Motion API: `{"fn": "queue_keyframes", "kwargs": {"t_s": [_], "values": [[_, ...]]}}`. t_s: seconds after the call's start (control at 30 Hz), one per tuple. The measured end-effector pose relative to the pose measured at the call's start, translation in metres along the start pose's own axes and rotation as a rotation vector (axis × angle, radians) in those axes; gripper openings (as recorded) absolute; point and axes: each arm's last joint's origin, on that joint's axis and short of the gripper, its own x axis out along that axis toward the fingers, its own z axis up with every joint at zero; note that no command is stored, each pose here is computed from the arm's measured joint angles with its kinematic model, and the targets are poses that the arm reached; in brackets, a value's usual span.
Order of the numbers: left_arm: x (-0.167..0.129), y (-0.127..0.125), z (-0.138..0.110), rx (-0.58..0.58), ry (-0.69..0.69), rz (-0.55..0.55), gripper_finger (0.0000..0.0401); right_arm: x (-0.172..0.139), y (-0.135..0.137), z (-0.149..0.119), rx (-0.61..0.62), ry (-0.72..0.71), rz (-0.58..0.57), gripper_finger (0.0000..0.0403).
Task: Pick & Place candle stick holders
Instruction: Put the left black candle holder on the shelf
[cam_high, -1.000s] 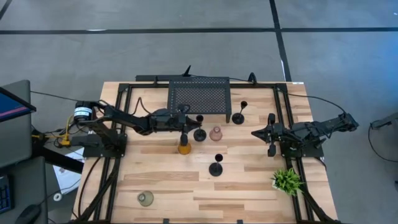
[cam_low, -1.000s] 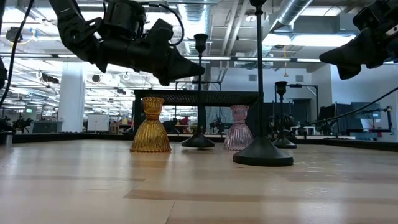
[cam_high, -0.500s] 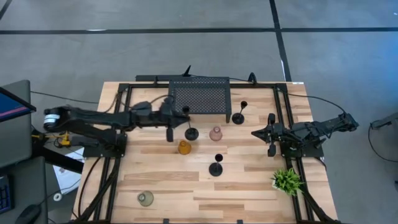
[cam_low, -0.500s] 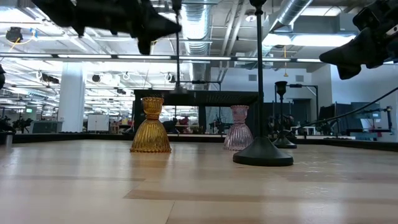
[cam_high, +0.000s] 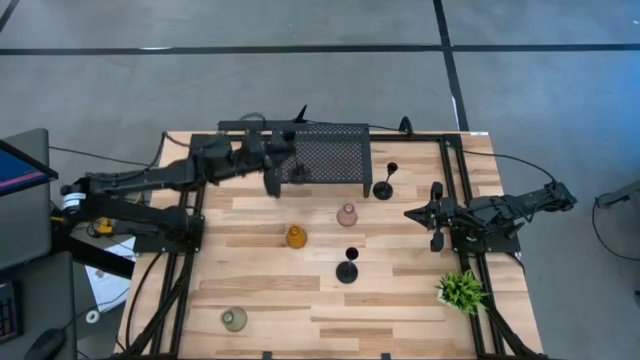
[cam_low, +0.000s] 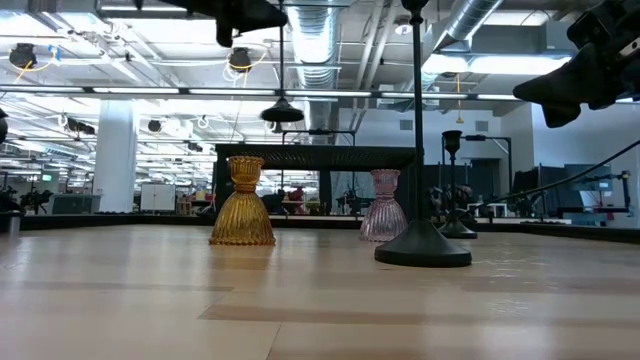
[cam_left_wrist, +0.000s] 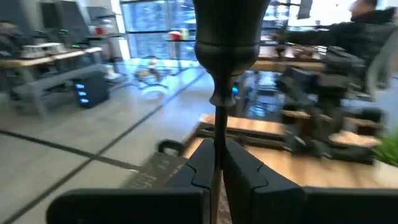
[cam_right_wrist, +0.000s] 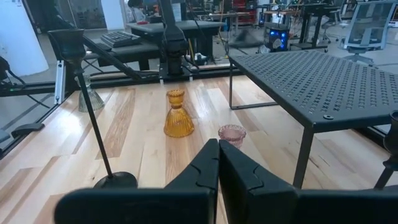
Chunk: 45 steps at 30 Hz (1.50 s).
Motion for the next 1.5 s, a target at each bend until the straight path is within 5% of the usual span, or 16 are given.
{"fn": "queue_keyframes", "kwargs": {"t_s": [0.3, 0.63, 1.5], "values": [[0.029, 0.052, 0.008, -0.012, 0.074, 0.143, 0.0015, 0.000, 0.000, 0.000, 0.000, 0.001, 0.000, 0.0001], [0.041, 0.095, -0.016, -0.090, 0.154, 0.225, 0.0015, 0.000, 0.000, 0.000, -0.001, 0.003, 0.000, 0.0001], [0.057, 0.105, -0.031, -0.067, 0.165, 0.242, 0.0015, 0.000, 0.000, 0.000, -0.002, 0.005, 0.000, 0.0001]]}}
